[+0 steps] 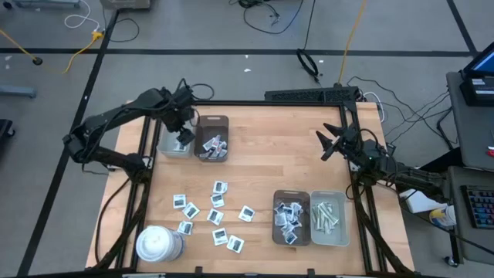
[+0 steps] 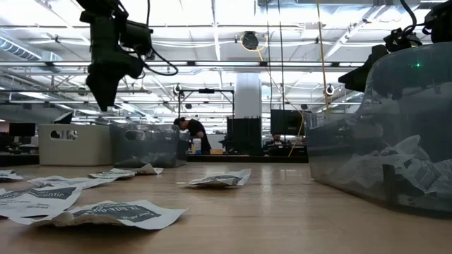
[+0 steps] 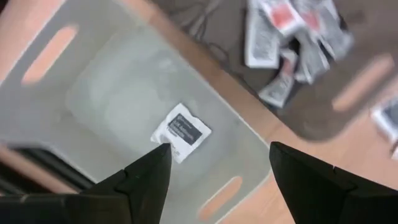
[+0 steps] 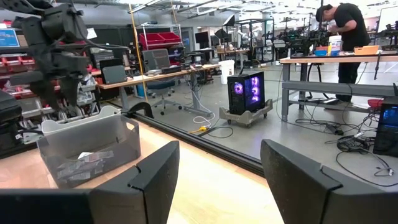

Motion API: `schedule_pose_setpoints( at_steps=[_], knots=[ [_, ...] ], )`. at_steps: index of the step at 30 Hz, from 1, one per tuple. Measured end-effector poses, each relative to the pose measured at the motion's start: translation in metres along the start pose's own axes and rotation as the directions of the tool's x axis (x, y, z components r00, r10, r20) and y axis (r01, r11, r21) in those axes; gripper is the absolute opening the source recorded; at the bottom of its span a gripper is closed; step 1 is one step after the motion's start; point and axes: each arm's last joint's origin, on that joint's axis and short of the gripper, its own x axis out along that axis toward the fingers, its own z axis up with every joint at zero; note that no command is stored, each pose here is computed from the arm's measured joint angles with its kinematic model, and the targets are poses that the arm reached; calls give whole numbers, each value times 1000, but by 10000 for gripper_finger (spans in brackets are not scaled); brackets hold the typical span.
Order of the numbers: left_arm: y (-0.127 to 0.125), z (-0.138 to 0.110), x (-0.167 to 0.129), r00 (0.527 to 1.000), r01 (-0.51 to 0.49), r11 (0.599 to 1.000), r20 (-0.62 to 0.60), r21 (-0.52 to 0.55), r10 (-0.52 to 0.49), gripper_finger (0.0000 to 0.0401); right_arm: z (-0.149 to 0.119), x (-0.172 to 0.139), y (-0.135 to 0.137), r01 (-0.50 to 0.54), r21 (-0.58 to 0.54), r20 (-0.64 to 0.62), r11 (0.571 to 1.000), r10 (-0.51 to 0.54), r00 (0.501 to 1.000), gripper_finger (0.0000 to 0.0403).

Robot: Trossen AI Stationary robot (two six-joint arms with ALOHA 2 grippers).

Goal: Pick & Place First Aid Supplies
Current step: Put the white towelette pack into the top gray bin

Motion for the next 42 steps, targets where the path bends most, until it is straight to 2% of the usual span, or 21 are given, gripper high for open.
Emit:
schedule_pose_setpoints(
  at_steps=[2,4,9,15,20,30,36,42],
  knots=[
    [-5,-1,0,1000,7,993,-10,122,-6,278,0,0,0,0,0,0,1000,0,1000,221],
    [-8,-2,0,1000,11,980,-20,200,-7,278,0,0,0,0,0,0,1000,0,1000,222],
    [-23,5,12,998,21,959,-70,282,-1,278,0,0,0,0,0,0,1000,0,1000,219],
    [-64,21,26,990,49,911,-139,409,9,278,0,0,0,0,0,0,1000,0,1000,222],
    [-108,33,24,993,64,839,-114,540,-2,278,0,0,0,0,0,0,1000,0,1000,220],
    [-201,44,27,995,88,697,-91,712,-32,278,0,0,0,0,0,0,1000,0,1000,220],
    [-254,30,30,995,103,590,-90,800,-51,278,0,0,0,0,0,0,1000,0,1000,221],
    [-292,0,30,993,119,489,-101,864,-62,278,0,0,0,0,0,0,1000,0,1000,221]
  ],
)
